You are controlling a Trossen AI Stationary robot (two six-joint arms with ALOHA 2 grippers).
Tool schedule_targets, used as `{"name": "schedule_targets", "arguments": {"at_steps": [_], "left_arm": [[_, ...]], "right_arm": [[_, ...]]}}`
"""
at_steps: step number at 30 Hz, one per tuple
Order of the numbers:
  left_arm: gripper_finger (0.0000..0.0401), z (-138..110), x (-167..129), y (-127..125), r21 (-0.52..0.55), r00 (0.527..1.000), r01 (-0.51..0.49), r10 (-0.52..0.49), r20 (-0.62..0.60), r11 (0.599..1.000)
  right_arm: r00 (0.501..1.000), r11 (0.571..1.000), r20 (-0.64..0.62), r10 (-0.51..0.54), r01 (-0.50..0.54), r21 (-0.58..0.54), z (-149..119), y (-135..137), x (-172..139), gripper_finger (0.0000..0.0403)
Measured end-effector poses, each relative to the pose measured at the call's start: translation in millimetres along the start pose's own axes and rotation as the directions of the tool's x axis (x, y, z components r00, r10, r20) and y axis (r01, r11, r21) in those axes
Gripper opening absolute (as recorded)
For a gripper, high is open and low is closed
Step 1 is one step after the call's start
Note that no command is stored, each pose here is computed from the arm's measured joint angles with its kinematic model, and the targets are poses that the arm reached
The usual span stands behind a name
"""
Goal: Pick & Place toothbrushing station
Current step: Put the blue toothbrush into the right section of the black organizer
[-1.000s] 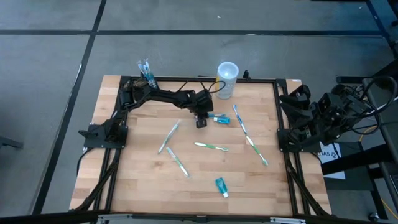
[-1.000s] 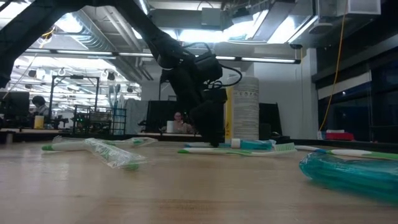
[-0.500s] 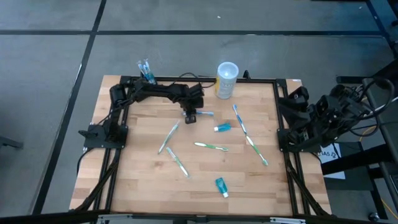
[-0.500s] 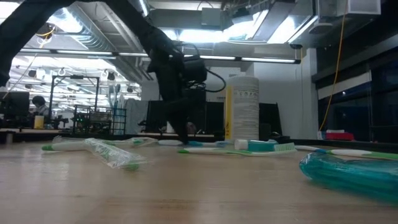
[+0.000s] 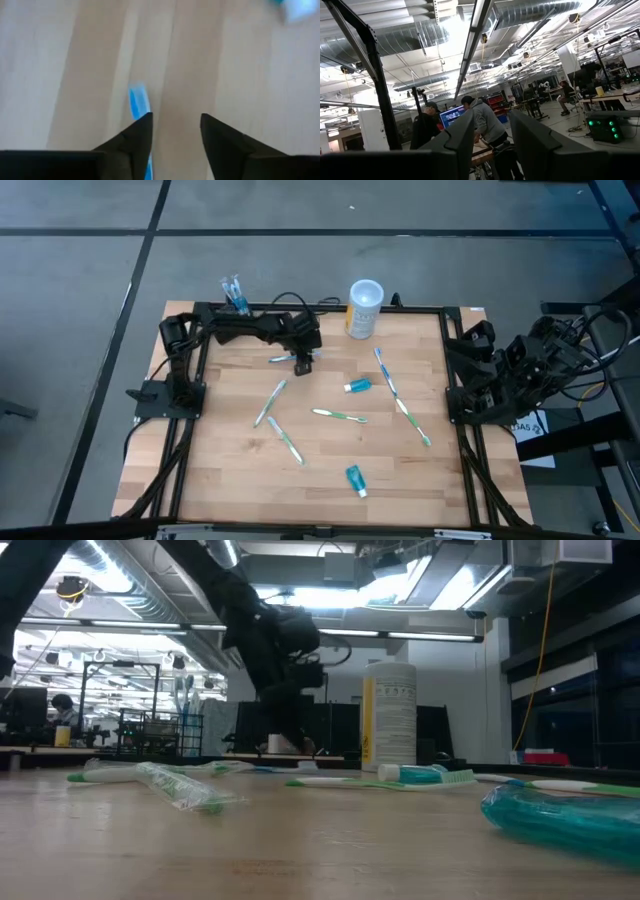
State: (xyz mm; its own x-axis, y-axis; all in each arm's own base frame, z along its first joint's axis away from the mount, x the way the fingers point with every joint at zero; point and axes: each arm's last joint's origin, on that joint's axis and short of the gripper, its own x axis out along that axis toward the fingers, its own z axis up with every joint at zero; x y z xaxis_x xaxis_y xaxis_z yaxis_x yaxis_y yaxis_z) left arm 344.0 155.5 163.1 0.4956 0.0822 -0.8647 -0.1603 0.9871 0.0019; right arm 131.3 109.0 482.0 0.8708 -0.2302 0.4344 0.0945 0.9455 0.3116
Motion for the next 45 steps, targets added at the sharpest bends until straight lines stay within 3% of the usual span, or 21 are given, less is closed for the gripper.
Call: {"name": "schedule_targets", "arguments": {"at_steps": [8, 18, 28, 32, 38, 45], "left_arm": [[0.0196, 4, 19, -9, 0.029, 0.998, -0.062, 0.061, 0.018, 0.998], [0.0165, 2, 24, 5, -0.027, 0.994, -0.107, 0.108, 0.029, 0.994], [0.0136, -5, 36, 8, -0.040, 0.998, -0.058, 0.058, -0.010, 0.998], [0.0108, -4, 36, 3, -0.029, 0.998, -0.055, 0.055, -0.012, 0.998], [0.0017, -5, 36, 2, -0.056, 0.999, -0.027, 0.026, -0.021, 0.998], [0.0012, 2, 17, 8, -0.116, 0.998, -0.044, 0.050, 0.047, 0.992]], "right_arm": [[1.000, 1.000, 0.003, -0.001, 0.001, 0.015, 1, 0, 0, 0.0130], [1.000, 1.000, 0.003, -0.001, 0.001, 0.020, 1, 0, 0, 0.0130], [1.000, 1.000, 0.005, -0.002, 0.002, 0.023, 1, -1, 0, 0.0130], [1.000, 1.000, 0.006, -0.003, 0.003, 0.023, 1, -1, 0, 0.0130], [1.000, 1.000, 0.006, -0.006, 0.006, 0.022, 1, -1, 0, 0.0130], [1.000, 1.000, 0.006, -0.006, 0.006, 0.019, 1, -1, 0, 0.0130]]}}
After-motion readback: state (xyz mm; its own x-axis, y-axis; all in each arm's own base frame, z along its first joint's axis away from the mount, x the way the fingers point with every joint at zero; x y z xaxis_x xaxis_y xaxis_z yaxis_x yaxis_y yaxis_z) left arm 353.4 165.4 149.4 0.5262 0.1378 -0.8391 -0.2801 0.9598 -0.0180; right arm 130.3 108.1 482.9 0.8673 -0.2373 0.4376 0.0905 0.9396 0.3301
